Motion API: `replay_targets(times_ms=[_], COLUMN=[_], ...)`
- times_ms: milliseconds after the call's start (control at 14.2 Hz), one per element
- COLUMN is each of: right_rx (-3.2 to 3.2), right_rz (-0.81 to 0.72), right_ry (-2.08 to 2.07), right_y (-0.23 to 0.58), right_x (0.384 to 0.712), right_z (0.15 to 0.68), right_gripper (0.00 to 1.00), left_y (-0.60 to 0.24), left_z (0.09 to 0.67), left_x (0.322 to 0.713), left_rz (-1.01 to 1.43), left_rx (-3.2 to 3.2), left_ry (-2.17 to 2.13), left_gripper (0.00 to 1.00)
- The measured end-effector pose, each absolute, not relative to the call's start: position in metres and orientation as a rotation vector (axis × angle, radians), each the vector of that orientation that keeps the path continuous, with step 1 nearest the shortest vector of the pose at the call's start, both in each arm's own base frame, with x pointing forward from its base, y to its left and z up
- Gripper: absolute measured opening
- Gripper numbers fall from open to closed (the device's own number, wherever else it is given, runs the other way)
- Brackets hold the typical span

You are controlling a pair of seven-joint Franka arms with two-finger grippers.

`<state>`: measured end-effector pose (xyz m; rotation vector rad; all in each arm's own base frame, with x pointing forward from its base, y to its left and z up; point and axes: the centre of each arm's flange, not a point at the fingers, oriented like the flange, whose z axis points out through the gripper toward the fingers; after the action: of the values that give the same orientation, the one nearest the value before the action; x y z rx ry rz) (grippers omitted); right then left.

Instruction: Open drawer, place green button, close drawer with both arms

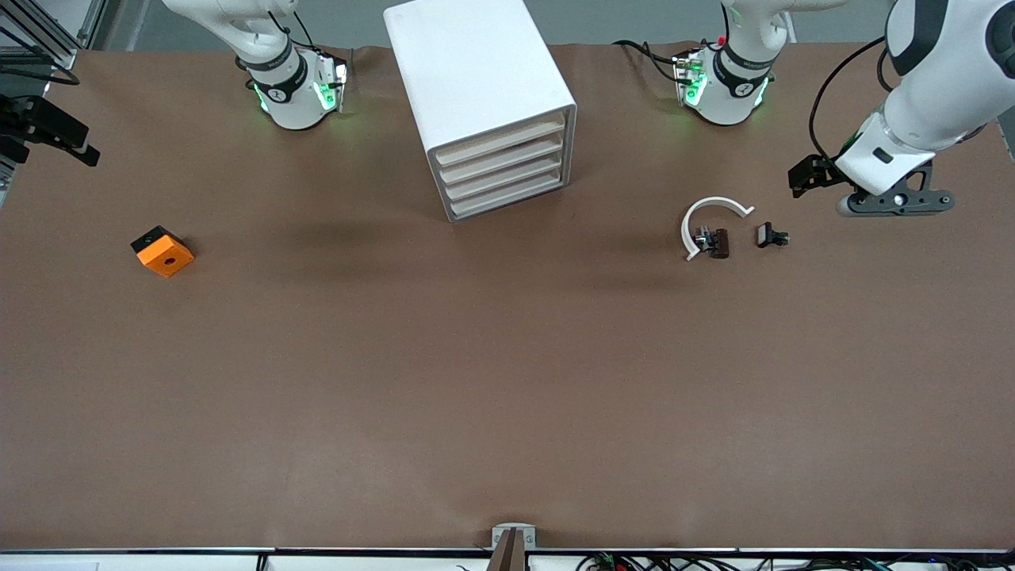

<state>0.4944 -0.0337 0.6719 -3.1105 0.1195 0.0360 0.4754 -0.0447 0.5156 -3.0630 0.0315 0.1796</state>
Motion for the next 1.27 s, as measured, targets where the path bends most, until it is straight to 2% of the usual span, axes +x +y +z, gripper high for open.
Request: replay_targets(times_ms=[704,1266], right_rx=[-3.110,-3.110], right_rz=[0.032,0.036], right_ry=[0.120,0.120], right_y=[-0.034,-0.034], right_x=[0.494,0.494], right_z=[0.671,0.671], right_gripper=[1.00,1.00], left_y=[-0.042,-0.039], left_z=[0.597,0.618], left_x=[0.480,0.479], left_rz=[0.090,0.063], left_rx=[-3.109,-3.111], left_ry=[0.006,-0.001], left_gripper=[1.00,1.00])
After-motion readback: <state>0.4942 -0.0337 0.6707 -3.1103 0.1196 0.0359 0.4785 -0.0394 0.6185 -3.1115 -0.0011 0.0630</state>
